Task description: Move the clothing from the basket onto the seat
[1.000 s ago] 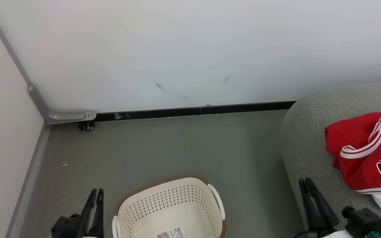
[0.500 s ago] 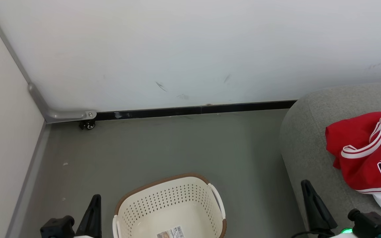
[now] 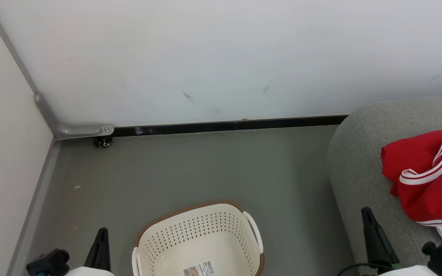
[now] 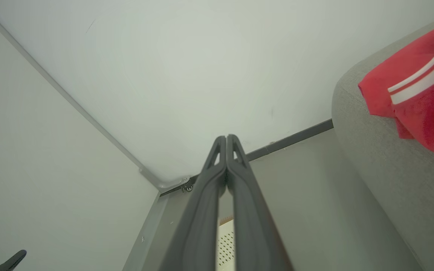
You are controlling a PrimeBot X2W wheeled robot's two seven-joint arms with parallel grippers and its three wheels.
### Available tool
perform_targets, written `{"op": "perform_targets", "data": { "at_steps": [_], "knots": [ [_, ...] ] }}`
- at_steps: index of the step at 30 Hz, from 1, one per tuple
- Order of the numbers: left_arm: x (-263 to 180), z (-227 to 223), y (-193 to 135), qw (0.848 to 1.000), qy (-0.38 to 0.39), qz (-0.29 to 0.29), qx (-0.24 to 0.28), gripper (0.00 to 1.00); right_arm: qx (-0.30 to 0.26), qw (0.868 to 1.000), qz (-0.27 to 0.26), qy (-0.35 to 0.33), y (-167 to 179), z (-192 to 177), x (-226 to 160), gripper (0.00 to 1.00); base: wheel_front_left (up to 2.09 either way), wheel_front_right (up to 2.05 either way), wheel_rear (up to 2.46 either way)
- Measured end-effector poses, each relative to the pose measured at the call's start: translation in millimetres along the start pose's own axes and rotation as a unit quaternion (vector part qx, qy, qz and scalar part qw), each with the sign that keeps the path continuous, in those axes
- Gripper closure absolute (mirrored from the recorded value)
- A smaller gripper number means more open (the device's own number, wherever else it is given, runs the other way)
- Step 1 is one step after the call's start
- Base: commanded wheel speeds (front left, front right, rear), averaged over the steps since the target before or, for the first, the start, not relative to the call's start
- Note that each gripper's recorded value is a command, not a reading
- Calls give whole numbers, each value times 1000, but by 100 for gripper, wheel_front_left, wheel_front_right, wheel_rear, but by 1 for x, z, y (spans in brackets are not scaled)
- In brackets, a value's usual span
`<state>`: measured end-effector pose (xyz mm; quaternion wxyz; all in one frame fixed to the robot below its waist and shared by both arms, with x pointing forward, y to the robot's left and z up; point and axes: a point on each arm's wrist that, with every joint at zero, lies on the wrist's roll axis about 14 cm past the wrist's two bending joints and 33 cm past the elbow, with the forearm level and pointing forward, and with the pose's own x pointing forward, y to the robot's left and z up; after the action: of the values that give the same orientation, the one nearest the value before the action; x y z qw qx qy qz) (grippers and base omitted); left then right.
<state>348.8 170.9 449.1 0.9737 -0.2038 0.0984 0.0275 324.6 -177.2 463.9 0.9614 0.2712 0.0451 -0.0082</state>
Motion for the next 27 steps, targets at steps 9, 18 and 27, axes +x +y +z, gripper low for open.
{"op": "perform_targets", "data": {
  "at_steps": [9, 18, 27],
  "knots": [
    [4, -1, 2, 996, 13, 6, -82, 100, 69, 998, -10, -2, -6, 4, 6, 100, 0, 0, 0],
    [5, -1, 5, 988, 24, 7, -151, 100, 131, 991, -18, -1, -11, 6, 9, 100, 0, 0, 0],
    [6, 2, 5, 975, 27, 4, -222, 100, 195, 981, -16, -6, -10, 12, 17, 100, 0, 0, 0]
  ]
}}
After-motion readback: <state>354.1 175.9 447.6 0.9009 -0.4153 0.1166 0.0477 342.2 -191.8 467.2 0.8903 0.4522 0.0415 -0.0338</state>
